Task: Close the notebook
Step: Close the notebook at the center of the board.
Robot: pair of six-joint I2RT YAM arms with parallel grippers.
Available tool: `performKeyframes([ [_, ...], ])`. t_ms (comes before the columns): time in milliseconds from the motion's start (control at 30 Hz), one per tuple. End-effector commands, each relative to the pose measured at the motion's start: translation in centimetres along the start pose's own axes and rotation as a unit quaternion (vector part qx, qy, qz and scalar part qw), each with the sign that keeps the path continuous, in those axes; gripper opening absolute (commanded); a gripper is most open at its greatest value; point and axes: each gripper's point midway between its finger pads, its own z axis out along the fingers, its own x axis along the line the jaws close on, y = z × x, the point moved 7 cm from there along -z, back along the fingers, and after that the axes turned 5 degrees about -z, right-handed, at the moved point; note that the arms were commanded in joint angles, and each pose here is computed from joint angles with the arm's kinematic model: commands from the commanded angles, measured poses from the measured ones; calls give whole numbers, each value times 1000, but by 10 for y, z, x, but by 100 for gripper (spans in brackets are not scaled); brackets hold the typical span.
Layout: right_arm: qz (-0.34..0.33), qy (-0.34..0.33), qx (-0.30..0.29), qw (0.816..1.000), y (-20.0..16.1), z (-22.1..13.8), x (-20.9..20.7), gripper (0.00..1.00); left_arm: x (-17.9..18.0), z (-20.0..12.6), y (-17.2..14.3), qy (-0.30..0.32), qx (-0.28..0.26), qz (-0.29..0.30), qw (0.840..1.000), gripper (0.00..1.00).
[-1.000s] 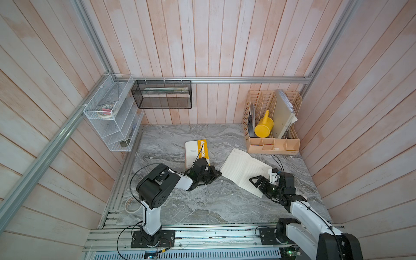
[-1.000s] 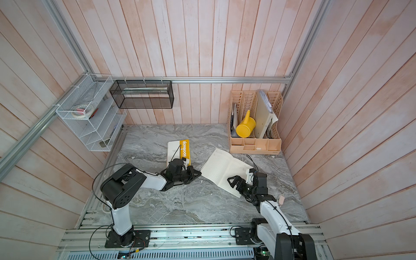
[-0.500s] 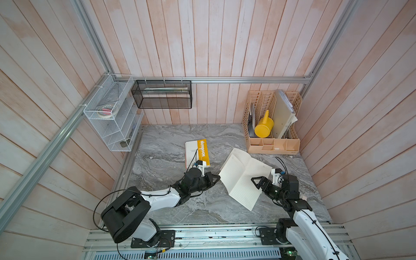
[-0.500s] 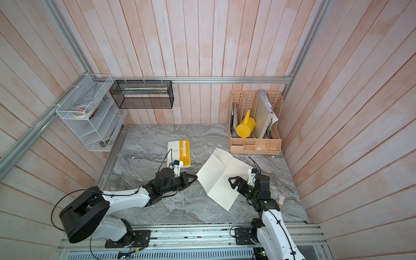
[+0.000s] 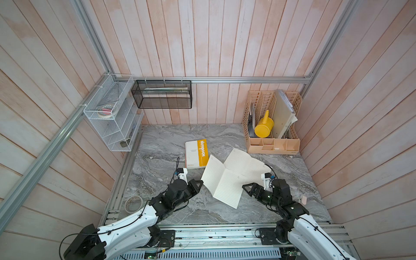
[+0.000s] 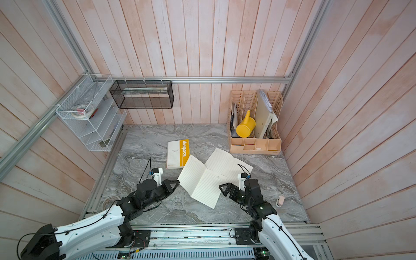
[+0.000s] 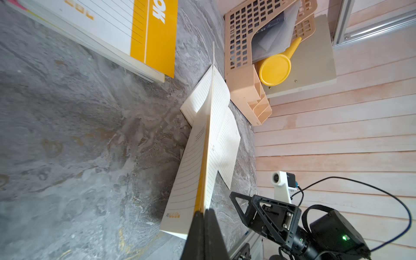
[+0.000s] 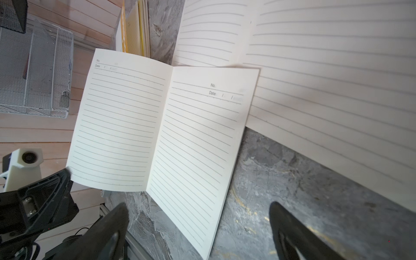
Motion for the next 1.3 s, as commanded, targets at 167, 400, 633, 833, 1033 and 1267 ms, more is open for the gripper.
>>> performKeyframes([
  [167, -7, 19, -11, 1000, 8, 16, 18, 98, 39, -31, -4, 85, -11, -14, 996, 0],
  [400, -27, 40, 1, 999, 12, 33, 37, 98, 38, -50, -6, 115, 15, -2, 993, 0],
  [633, -39, 68, 15, 997, 4, 53, 60, 98, 38, -68, -4, 129, 11, -5, 992, 0],
  [833, -44, 67, 60, 995, -12, 74, 65, 98, 37, -76, 0, 140, -2, -7, 990, 0],
  [1033, -44, 65, 92, 993, -26, 90, 63, 98, 36, -77, 1, 135, -11, -10, 991, 0],
  [1267, -62, 53, 105, 991, -27, 108, 59, 98, 32, -73, 1, 128, -3, -12, 992, 0],
])
